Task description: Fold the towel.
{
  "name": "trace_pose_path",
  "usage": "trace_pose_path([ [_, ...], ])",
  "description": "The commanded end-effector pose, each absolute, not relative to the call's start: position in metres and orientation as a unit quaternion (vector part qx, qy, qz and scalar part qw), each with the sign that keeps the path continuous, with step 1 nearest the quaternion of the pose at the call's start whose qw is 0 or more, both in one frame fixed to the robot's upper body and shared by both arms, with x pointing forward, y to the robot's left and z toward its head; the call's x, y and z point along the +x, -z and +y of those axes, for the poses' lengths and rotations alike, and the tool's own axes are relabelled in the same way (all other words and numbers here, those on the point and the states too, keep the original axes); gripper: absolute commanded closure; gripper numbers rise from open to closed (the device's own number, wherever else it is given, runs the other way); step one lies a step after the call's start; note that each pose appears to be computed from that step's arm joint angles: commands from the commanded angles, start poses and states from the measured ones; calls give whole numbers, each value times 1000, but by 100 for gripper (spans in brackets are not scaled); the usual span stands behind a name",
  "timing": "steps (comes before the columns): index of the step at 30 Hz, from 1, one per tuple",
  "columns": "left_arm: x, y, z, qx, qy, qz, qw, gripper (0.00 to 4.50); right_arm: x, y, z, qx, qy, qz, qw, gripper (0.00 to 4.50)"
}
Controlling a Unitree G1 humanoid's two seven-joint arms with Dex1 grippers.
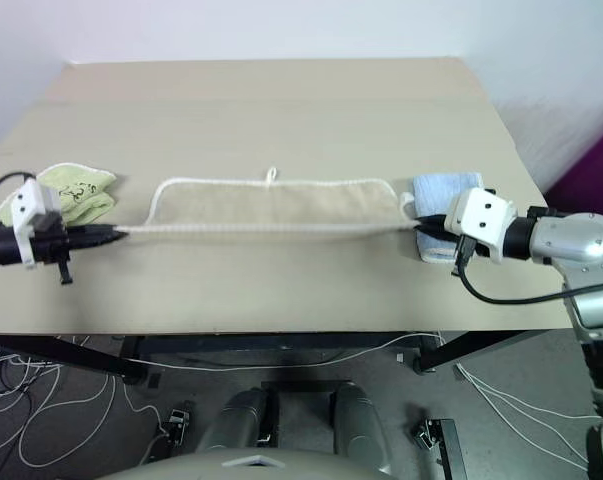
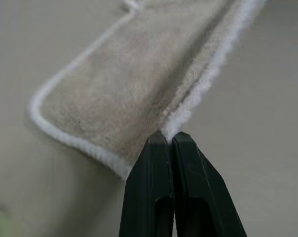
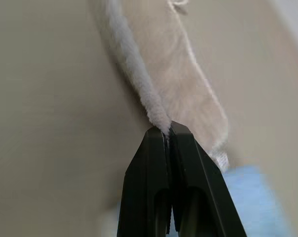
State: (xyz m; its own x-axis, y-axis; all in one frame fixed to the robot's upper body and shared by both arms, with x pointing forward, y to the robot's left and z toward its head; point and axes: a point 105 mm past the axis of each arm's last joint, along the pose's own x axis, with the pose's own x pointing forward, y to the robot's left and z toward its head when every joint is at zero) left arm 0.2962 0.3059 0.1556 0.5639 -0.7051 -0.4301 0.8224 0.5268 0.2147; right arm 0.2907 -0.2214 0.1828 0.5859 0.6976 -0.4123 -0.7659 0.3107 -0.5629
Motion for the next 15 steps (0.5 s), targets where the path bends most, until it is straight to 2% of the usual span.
trace_pose_path([
  [1, 275, -167, 316, 202, 437, 166, 861, 450, 261, -186, -207, -348, -501, 61, 790, 447],
  [3, 262, -161, 320, 195, 435, 195, 857, 450, 245, -177, -201, -324, -525, 86, 782, 447],
  [8, 250, -159, 322, 188, 433, 218, 854, 450, 226, -167, -195, -293, -554, 119, 770, 447],
  [12, 256, -158, 319, 193, 429, 214, 856, 450, 239, -171, -192, -297, -541, 99, 781, 447],
  [15, 274, -159, 318, 210, 407, 199, 866, 450, 262, -180, -193, -317, -513, 74, 794, 447],
])
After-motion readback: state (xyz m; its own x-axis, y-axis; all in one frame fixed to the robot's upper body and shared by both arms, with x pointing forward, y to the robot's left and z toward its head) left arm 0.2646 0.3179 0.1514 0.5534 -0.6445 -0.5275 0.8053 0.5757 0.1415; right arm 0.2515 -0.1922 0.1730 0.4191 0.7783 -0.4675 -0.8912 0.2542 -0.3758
